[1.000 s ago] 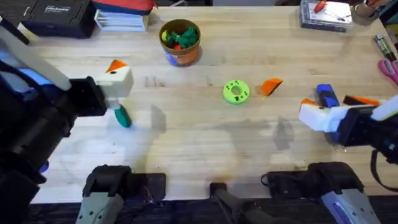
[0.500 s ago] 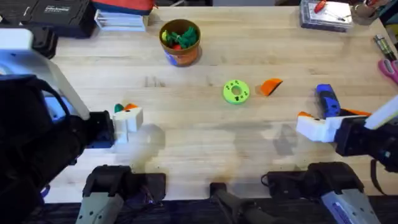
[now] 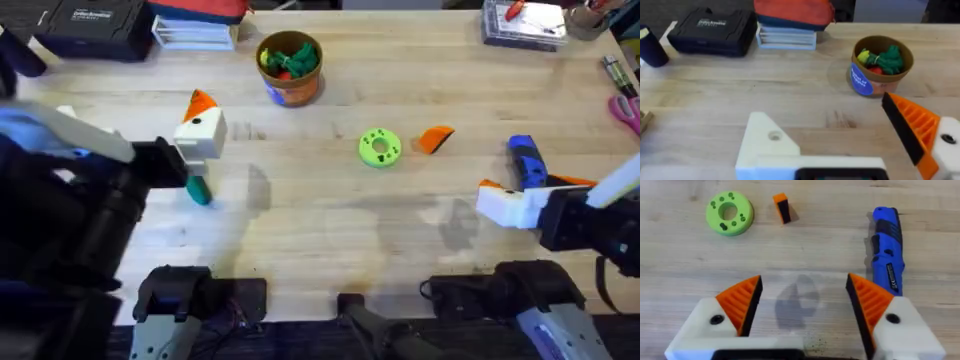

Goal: Pick up the gripper from the table and insert it into the empty holder that is missing its gripper. Then pick up a screw, insert it into the mounting hole, and use the screwdriver to tighten it. Finally, clean up the table by picking up the vegetable and placing it into the bucket.

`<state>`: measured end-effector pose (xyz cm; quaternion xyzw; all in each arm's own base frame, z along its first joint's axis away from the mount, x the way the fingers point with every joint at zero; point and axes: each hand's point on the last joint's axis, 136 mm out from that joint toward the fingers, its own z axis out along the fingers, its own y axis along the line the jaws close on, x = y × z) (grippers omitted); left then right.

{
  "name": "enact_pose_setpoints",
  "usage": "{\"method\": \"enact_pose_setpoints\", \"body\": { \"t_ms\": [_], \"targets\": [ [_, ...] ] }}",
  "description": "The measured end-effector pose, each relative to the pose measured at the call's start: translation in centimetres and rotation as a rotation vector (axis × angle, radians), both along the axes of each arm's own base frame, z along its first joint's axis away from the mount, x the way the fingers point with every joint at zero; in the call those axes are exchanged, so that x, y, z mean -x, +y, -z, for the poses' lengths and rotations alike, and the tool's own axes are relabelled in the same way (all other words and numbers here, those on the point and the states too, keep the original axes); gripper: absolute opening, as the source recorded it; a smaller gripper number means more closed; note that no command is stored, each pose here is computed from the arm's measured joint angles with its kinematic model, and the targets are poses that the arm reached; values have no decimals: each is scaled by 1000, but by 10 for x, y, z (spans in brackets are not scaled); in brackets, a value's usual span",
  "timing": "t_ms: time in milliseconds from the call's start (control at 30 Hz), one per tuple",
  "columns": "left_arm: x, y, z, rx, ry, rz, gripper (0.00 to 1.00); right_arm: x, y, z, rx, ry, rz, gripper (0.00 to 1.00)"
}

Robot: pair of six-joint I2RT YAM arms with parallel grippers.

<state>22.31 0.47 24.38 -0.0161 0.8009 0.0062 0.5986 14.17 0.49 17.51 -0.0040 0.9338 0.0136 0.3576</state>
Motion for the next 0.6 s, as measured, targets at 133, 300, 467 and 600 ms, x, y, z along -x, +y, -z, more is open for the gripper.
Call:
{"method": "enact_pose_setpoints", "body": {
  "t_ms": [133, 300, 467, 600],
  "targets": [
    [-7, -9, 13, 13, -117, 52, 986, 0, 0, 0, 0, 0, 0, 992],
    [-9, -24, 28, 24, -243, 139, 986, 0, 0, 0, 0, 1, 0, 994],
    [-13, -41, 36, 32, -335, 240, 986, 0, 0, 0, 0, 0, 0, 994],
    [-16, -55, 73, 56, -258, 321, 986, 0, 0, 0, 0, 0, 0, 994]
  ]
}}
